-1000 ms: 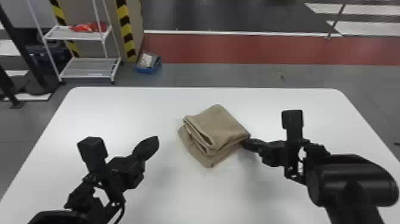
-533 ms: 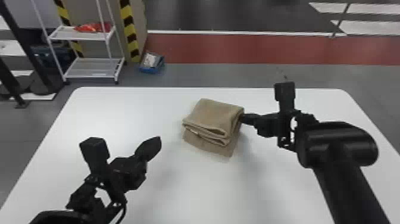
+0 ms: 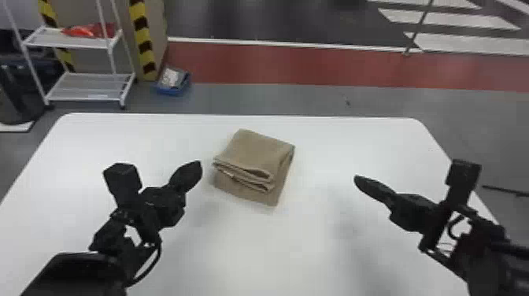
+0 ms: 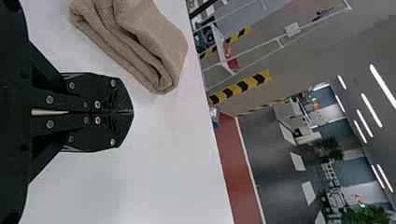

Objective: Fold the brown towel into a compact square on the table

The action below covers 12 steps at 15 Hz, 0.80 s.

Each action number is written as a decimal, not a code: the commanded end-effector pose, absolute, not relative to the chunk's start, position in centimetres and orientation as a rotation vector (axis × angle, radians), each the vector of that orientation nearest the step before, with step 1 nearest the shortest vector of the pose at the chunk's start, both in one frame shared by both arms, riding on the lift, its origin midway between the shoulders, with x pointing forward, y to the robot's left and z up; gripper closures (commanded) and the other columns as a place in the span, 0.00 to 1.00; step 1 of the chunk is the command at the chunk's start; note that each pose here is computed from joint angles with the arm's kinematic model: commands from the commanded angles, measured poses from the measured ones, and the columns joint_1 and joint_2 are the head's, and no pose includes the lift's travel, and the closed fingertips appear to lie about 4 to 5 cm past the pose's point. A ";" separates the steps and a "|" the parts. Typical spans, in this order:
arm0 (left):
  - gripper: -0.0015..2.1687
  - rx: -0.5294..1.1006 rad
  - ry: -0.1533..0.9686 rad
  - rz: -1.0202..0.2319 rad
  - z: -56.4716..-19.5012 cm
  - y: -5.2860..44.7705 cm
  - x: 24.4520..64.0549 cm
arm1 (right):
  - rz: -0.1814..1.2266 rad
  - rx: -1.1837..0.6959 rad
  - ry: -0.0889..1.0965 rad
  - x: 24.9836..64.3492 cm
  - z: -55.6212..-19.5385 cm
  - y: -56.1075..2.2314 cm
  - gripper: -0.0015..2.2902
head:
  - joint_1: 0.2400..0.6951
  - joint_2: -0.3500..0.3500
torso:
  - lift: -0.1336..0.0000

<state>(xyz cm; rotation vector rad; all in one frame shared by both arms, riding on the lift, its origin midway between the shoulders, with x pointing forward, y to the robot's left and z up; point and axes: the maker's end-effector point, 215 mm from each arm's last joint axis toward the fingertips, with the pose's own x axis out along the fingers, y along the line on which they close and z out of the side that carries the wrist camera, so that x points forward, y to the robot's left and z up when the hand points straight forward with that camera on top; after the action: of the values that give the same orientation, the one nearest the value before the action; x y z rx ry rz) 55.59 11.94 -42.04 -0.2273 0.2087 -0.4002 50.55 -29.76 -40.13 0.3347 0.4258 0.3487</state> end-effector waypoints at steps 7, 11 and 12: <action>0.99 -0.187 0.213 -0.402 -45.5 9.6 58.0 | 0.401 0.513 0.376 42.6 -35.7 -31.3 0.85 | 1.00 0.16 | 0.16; 0.99 -0.195 0.243 -0.446 -46.8 8.0 55.9 | 0.403 0.515 0.366 43.7 -35.3 -31.1 0.85 | 1.00 0.16 | 0.17; 0.99 -0.203 0.248 -0.457 -46.8 7.4 55.1 | 0.403 0.516 0.364 44.0 -35.3 -31.0 0.85 | 1.00 0.15 | 0.17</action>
<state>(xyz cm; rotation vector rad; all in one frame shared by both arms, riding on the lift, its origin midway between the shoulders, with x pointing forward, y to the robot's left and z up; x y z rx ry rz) 56.31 8.32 -46.49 -0.1936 0.2354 -0.4402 43.54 -31.21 -35.26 0.5128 0.3653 0.4019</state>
